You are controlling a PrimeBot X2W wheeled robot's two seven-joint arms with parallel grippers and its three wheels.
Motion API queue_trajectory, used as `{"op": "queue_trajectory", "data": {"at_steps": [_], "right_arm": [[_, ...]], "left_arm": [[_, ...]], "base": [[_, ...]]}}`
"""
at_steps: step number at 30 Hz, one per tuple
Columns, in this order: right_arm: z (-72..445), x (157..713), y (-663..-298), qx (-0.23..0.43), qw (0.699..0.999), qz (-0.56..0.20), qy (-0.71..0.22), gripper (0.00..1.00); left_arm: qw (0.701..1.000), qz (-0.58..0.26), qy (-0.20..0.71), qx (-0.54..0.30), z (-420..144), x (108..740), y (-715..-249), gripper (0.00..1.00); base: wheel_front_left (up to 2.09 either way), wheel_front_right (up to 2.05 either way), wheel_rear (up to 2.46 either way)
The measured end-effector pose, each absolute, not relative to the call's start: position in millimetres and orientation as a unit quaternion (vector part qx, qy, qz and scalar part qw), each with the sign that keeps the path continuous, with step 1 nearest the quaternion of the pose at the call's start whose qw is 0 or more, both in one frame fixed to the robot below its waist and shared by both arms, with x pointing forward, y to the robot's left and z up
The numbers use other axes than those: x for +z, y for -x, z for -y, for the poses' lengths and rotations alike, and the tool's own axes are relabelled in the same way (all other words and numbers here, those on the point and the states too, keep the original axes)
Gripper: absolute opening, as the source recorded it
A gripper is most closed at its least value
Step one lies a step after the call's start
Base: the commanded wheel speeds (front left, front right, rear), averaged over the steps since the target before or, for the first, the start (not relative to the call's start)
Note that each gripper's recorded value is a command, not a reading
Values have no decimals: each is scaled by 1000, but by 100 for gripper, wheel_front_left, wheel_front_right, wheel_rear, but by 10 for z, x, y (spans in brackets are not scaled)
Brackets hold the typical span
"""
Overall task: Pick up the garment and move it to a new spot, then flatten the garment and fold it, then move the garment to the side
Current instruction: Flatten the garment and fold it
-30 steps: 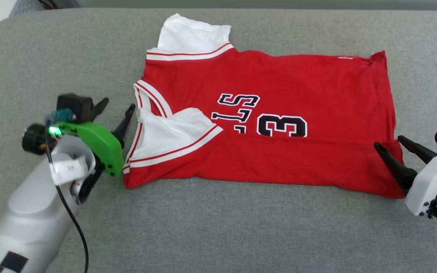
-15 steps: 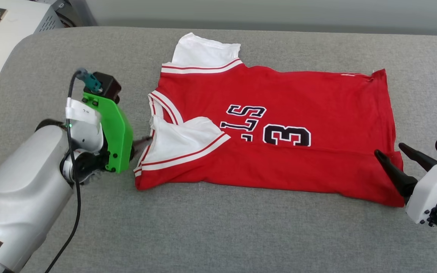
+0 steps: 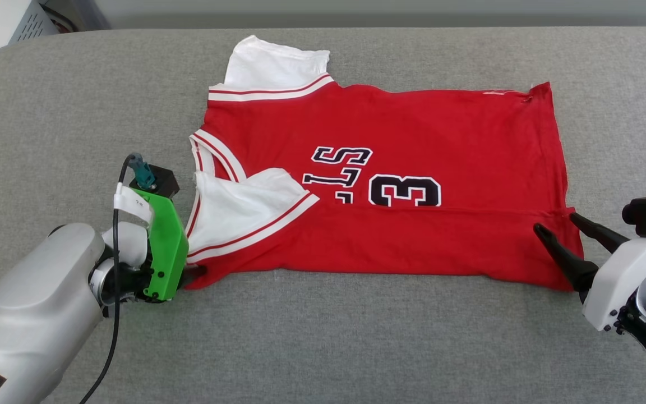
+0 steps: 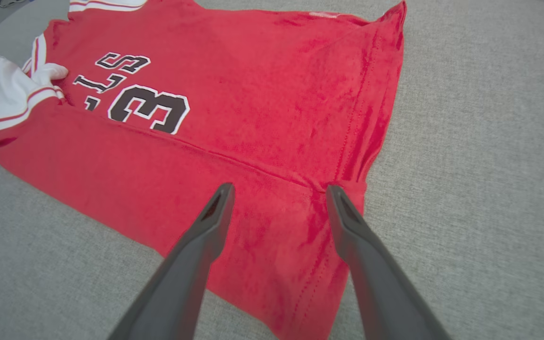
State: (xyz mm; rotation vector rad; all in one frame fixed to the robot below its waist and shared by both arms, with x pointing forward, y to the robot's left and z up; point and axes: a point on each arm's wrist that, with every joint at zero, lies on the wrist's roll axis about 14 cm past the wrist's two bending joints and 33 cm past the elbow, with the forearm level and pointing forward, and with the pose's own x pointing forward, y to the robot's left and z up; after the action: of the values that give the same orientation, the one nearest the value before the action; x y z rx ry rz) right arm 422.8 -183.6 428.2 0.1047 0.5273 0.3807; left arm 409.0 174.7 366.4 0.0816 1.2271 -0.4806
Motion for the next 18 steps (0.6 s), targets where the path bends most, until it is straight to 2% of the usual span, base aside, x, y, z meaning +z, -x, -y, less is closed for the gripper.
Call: {"op": "queue_trajectory", "data": {"at_steps": [1, 2, 3, 4, 13, 18], "right_arm": [[1840, 4275, -4228, 186, 946, -260, -51, 100], [1846, 4274, -4230, 185, 946, -261, -51, 100], [1860, 4275, -4233, 184, 946, -261, -51, 100], [1871, 4284, -4237, 183, 947, -260, -50, 100], [1984, 4662, -4408, 194, 952, -234, 23, 100], [2132, 4691, -4359, 194, 931, -304, 65, 100]], "left_arm": [[787, -574, -40, -222, -1760, 3632, -4083, 100], [786, -576, -39, -222, -1761, 3612, -4078, 68], [787, -575, -37, -222, -1757, 3597, -4083, 21], [789, -572, -32, -222, -1750, 3593, -4091, 0], [828, -508, -15, -237, -1656, 3759, -4133, 0], [850, -465, -12, -247, -1626, 3934, -4163, 0]], "base": [[0, 0, 0], [0, 0, 0], [0, 0, 0], [0, 0, 0], [0, 0, 0], [0, 0, 0]]}}
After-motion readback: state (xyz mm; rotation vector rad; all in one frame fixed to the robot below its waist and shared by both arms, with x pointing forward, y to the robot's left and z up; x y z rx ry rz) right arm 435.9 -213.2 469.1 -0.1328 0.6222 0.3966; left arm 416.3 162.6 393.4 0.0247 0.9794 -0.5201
